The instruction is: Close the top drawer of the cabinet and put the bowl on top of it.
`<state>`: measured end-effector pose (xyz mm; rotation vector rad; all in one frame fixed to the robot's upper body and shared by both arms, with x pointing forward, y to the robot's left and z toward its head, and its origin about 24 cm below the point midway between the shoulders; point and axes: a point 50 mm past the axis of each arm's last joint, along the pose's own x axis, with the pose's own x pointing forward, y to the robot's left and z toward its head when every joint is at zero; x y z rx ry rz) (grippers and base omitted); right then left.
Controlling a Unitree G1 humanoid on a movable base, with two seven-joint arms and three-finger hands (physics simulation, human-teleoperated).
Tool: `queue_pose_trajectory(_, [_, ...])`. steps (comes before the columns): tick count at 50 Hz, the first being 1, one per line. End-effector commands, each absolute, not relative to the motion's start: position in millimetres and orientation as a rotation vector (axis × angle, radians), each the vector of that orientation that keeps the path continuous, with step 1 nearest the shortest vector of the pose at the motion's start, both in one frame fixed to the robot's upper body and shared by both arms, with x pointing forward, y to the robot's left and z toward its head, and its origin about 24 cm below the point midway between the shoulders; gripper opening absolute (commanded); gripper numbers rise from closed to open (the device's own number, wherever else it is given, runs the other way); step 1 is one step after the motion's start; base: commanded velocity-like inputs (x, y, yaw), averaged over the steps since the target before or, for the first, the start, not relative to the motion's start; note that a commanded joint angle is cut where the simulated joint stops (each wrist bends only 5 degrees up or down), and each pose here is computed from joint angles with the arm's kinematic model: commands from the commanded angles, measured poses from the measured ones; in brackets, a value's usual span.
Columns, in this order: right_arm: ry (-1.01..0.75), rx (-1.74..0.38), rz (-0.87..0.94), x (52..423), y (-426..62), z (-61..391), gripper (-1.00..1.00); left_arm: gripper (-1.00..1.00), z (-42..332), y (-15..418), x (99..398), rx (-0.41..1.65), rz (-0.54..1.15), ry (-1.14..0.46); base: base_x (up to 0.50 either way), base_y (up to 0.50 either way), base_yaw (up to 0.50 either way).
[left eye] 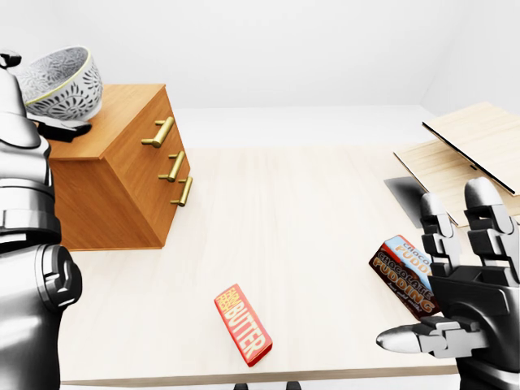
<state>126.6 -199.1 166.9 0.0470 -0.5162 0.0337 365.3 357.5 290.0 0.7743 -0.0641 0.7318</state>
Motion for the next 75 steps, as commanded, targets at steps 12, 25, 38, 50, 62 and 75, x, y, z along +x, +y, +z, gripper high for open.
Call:
queue_pose_trajectory(12, [-0.515, 0.047, 0.035, 127, -199, 166, 1.00, 1.00, 283, 357, 367, 0.782, 0.729, -0.043, 0.00, 0.00, 0.00])
queue_pose_trajectory(25, [-0.513, 0.048, 0.036, 127, -199, 166, 1.00, 1.00, 291, 357, 365, 0.786, 0.734, -0.066, 0.00, 0.00, 0.00])
queue_pose_trajectory(38, [-0.507, 0.050, 0.038, 128, -198, 165, 1.00, 1.00, 330, 361, 347, 0.716, 0.741, -0.245, 0.00, 0.00, 0.00])
queue_pose_trajectory(50, [-0.501, 0.052, 0.042, 127, -198, 164, 1.00, 1.00, 352, 310, 306, 0.740, 0.483, -0.613, 0.00, 0.00, 0.00])
queue_pose_trajectory(62, [-0.498, 0.053, 0.042, 129, -197, 164, 1.00, 1.00, 345, 290, 285, 0.714, 0.377, -0.722, 0.00, 0.00, 0.00])
queue_pose_trajectory(75, [-0.493, 0.053, 0.046, 129, -196, 163, 1.00, 1.00, 336, 235, 223, 0.697, 0.122, -0.996, 0.00, 0.00, 0.00])
